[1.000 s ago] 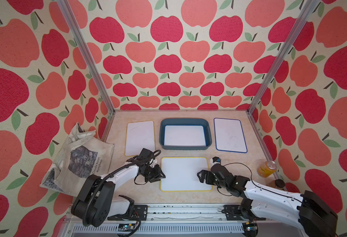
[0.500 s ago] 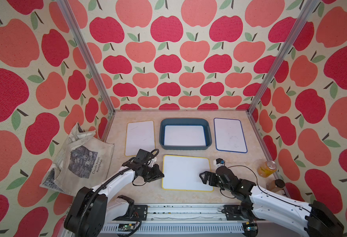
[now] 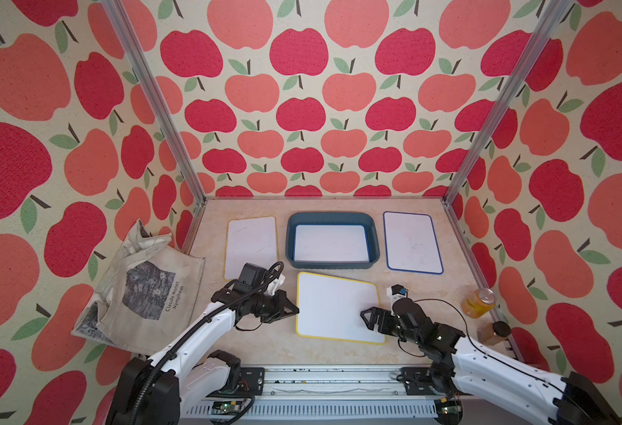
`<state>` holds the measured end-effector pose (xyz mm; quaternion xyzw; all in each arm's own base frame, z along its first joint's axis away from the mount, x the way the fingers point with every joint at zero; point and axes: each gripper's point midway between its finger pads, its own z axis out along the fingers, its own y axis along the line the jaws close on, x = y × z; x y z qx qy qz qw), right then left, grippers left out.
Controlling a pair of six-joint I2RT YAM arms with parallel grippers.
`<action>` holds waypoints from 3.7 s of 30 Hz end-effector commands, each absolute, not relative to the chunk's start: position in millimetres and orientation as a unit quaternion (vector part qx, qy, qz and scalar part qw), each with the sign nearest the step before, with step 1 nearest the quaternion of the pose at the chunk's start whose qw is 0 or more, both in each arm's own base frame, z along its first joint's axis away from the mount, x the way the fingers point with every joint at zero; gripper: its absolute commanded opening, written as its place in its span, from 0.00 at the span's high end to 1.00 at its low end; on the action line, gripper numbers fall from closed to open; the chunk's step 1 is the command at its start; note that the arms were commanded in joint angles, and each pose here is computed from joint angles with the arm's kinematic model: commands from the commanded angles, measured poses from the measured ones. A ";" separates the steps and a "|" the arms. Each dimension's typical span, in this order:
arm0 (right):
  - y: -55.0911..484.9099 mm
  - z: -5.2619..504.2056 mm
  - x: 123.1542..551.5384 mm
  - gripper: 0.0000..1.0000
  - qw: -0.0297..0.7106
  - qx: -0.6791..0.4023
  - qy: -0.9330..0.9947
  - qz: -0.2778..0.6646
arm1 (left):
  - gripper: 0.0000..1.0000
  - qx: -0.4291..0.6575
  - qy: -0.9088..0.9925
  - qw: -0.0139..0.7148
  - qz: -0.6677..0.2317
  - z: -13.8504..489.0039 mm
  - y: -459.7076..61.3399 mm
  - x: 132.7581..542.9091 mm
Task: Put the whiteboard into the storage box
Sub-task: Pick up the whiteboard at the center of the board, then place the whiteboard in the storage box.
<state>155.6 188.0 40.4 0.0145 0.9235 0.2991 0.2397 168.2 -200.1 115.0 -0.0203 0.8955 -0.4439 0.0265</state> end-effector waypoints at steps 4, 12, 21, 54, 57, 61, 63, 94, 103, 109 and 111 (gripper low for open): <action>199.8 20.0 105.4 0.01 0.108 -0.028 0.935 0.336 | 0.88 0.071 0.845 0.008 -0.530 165.7 -227.5 150.9; 200.1 21.6 107.1 0.01 0.109 -0.030 0.935 0.335 | 0.83 0.080 0.851 0.006 -0.518 164.8 -230.8 153.8; 202.0 30.3 112.7 0.01 0.118 -0.029 0.933 0.340 | 0.82 0.069 0.868 -0.002 -0.491 156.5 -229.0 162.5; 170.3 101.9 144.5 0.01 0.204 -0.037 0.935 0.289 | 1.00 0.096 0.867 0.089 -0.482 248.8 -202.4 169.6; 164.3 122.8 152.7 0.01 0.227 -0.053 0.936 0.263 | 1.00 0.099 0.862 0.115 -0.483 269.9 -200.3 177.9; 158.9 141.5 165.0 0.01 0.241 -0.065 0.940 0.231 | 1.00 0.093 0.860 0.142 -0.482 291.2 -196.0 197.4; 157.5 149.2 172.5 0.01 0.247 -0.070 0.942 0.218 | 1.00 0.084 0.857 0.151 -0.485 299.0 -193.8 214.5; 129.7 161.1 260.9 0.01 0.242 -0.040 0.964 0.105 | 1.00 0.037 0.844 0.085 -0.529 250.1 -210.0 437.7; 128.6 150.5 277.9 0.01 0.227 -0.042 0.969 0.085 | 1.00 0.027 0.838 0.041 -0.543 213.8 -217.4 450.2; 123.2 140.8 282.8 0.01 0.217 -0.033 0.973 0.074 | 1.00 0.028 0.825 0.018 -0.564 199.1 -223.8 447.9; 120.7 138.2 284.2 0.01 0.214 -0.029 0.974 0.070 | 0.98 0.031 0.821 0.014 -0.570 195.5 -226.7 446.3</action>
